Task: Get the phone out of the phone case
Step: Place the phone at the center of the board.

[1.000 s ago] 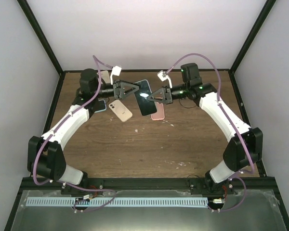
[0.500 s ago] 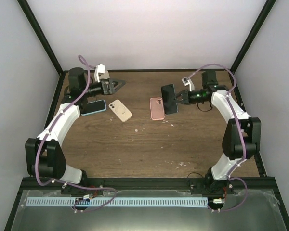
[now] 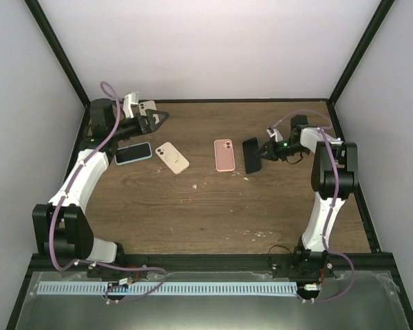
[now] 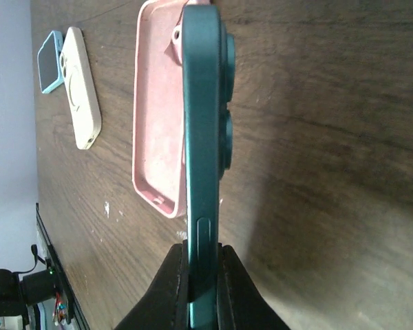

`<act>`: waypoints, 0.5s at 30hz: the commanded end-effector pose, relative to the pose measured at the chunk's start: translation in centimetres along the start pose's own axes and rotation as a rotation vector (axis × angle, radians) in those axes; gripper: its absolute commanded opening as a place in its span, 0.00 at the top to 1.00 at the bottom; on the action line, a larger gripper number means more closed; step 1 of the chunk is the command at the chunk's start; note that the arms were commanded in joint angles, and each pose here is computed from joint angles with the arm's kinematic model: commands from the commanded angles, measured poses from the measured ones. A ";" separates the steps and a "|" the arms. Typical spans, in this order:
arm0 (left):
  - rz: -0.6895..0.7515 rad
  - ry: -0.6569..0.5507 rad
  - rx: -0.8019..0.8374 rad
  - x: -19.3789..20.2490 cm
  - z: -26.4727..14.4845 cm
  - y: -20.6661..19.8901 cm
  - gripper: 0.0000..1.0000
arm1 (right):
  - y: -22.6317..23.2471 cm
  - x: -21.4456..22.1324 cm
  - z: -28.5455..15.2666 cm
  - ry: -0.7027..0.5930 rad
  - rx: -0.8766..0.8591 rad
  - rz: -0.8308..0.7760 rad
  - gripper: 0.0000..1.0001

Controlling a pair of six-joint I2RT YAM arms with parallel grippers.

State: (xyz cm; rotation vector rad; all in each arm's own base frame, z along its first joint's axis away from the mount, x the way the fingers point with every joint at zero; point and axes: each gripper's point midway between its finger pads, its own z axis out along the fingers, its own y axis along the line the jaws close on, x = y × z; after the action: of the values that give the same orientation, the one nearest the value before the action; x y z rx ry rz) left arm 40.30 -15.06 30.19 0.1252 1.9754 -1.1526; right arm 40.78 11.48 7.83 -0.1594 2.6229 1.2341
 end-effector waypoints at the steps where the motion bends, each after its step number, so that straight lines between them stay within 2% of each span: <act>1: -0.032 -0.008 -0.057 0.1 -0.2 1.2 0.00 | 0.8 -2.8 -0.1 -0.043 -0.063 -0.034 0.99; 11: -0.011 -0.013 -0.055 0.1 -0.5 0.9 0.00 | -0.4 -3.5 2.7 0.014 -0.213 0.082 0.99; 15: -0.025 -0.008 -0.050 0.3 -0.3 1.1 0.00 | -0.8 -3.4 3.5 0.029 -0.224 0.096 0.99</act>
State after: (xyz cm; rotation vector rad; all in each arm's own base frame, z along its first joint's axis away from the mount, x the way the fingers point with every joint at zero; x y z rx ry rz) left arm 40.64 -14.44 29.37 0.0684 2.0070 -1.1197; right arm 44.15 12.79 4.47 -0.0761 2.5965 1.4693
